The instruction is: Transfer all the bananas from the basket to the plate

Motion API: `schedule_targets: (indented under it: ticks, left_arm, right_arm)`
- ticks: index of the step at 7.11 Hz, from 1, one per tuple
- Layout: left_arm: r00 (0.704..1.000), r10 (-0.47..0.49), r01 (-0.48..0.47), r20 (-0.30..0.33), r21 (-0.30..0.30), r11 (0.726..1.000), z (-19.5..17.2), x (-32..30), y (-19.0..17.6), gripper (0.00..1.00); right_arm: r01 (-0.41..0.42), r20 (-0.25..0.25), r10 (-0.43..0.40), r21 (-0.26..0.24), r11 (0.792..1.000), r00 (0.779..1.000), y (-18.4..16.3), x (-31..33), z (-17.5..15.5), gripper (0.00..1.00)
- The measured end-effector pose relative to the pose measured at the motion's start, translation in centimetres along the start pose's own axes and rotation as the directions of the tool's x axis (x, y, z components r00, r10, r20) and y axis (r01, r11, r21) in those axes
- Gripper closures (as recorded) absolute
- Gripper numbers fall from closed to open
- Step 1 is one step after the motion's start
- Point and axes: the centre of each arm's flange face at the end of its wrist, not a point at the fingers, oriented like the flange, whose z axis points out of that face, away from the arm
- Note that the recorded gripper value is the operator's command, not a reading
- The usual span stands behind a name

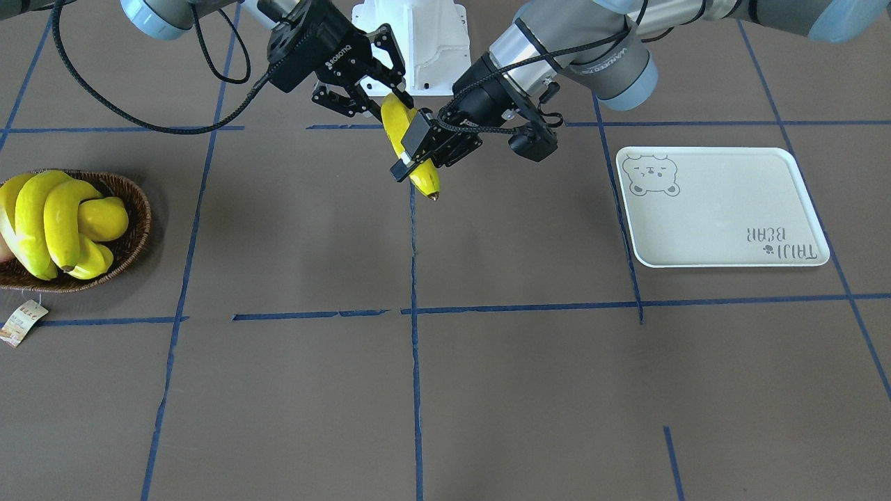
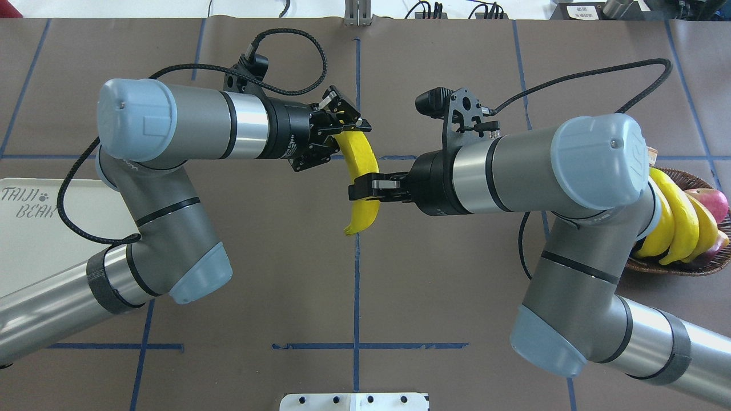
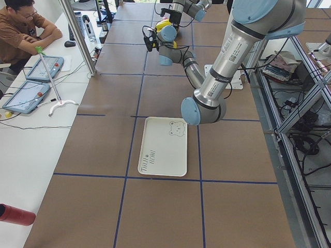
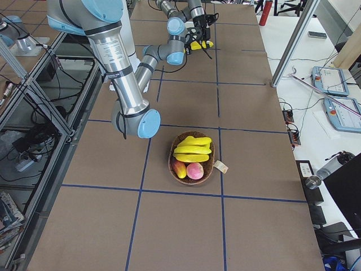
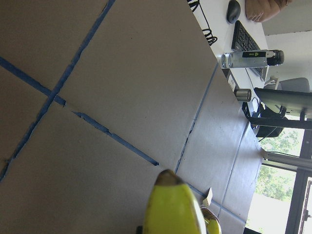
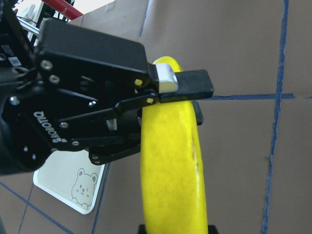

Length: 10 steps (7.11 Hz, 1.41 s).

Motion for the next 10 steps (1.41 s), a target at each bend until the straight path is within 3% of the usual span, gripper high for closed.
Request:
schedule_targets:
  ticks: [4,5,7,9,10]
  left_arm:
    - [1.0,0.002,-0.002,0.007,0.001,1.0,-0.1,-0.2,-0.2,1.0]
    - [0.999,0.006,-0.007,0.042,0.0,1.0,-0.1,-0.7,-0.9,1.0]
    - [0.974,0.07,-0.072,0.214,-0.001,0.997,-2.3,-3.3,-5.8,1.0]
    - [0.929,0.145,-0.167,0.339,0.034,0.985,-7.6,-8.9,-11.4,1.0]
    - [0.892,0.185,-0.225,0.412,0.049,0.973,-10.7,-13.4,-14.5,1.0]
  right_arm:
    - [0.005,0.017,-0.005,0.004,1.0,1.0,-0.1,-0.7,-1.1,0.0]
    - [0.002,0.011,-0.002,0.002,1.0,1.0,-0.4,-0.3,-1.7,0.0]
    - [-0.023,-0.042,0.022,-0.014,1.0,0.999,-2.8,3.0,-4.2,0.0]
    - [-0.081,-0.148,0.08,-0.003,0.997,0.986,-5.6,7.4,-6.4,0.0]
    - [-0.093,-0.204,0.092,0.003,0.996,0.975,-6.3,9.6,-7.1,0.0]
